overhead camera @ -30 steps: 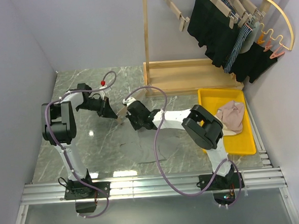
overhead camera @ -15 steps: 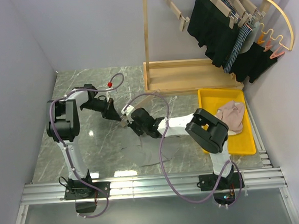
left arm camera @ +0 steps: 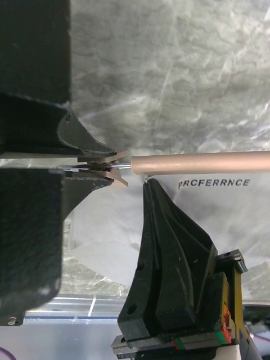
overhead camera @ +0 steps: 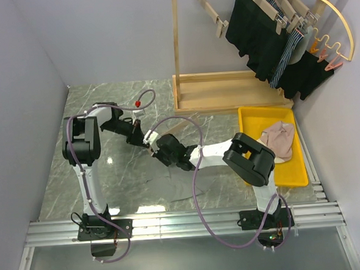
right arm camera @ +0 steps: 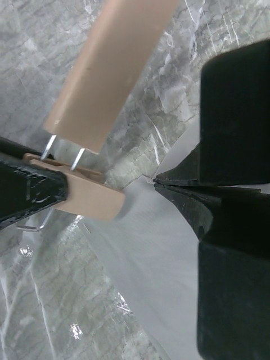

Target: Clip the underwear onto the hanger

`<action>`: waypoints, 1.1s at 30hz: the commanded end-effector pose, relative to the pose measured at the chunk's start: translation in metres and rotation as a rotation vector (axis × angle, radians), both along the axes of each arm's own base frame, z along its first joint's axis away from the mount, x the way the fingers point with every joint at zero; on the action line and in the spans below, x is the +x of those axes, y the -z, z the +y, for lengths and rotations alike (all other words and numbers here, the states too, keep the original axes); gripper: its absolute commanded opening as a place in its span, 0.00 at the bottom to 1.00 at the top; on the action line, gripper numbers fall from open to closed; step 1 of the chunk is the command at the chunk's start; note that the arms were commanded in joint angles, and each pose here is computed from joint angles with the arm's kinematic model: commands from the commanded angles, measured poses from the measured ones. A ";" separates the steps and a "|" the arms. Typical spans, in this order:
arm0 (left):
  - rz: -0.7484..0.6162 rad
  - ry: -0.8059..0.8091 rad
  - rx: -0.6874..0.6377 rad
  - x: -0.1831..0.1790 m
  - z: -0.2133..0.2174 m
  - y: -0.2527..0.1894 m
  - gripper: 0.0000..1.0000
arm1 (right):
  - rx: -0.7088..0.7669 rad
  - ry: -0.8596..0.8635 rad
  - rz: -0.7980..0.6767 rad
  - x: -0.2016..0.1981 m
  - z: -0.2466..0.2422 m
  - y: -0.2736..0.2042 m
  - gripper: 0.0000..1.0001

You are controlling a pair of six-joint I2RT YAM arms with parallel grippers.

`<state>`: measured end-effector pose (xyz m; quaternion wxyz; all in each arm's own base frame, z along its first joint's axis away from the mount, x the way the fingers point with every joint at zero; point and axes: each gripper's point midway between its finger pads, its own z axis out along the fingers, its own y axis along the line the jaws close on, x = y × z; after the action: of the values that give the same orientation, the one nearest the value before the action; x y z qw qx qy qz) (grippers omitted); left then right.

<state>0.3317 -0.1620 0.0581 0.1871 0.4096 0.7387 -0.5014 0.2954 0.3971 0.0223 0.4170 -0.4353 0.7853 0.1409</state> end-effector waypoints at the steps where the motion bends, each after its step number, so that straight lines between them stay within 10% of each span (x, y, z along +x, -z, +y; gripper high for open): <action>1: -0.043 0.034 -0.088 0.002 -0.010 -0.014 0.00 | 0.054 -0.011 -0.076 0.002 0.009 -0.037 0.00; 33: -0.048 0.140 -0.093 -0.009 -0.016 -0.009 0.00 | 0.070 -0.029 -0.105 -0.003 0.011 -0.057 0.00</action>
<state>0.3233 -0.1698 0.0534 0.1715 0.4451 0.7030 -0.5275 0.2903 0.4018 0.0487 0.4402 -0.4455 0.7668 0.1405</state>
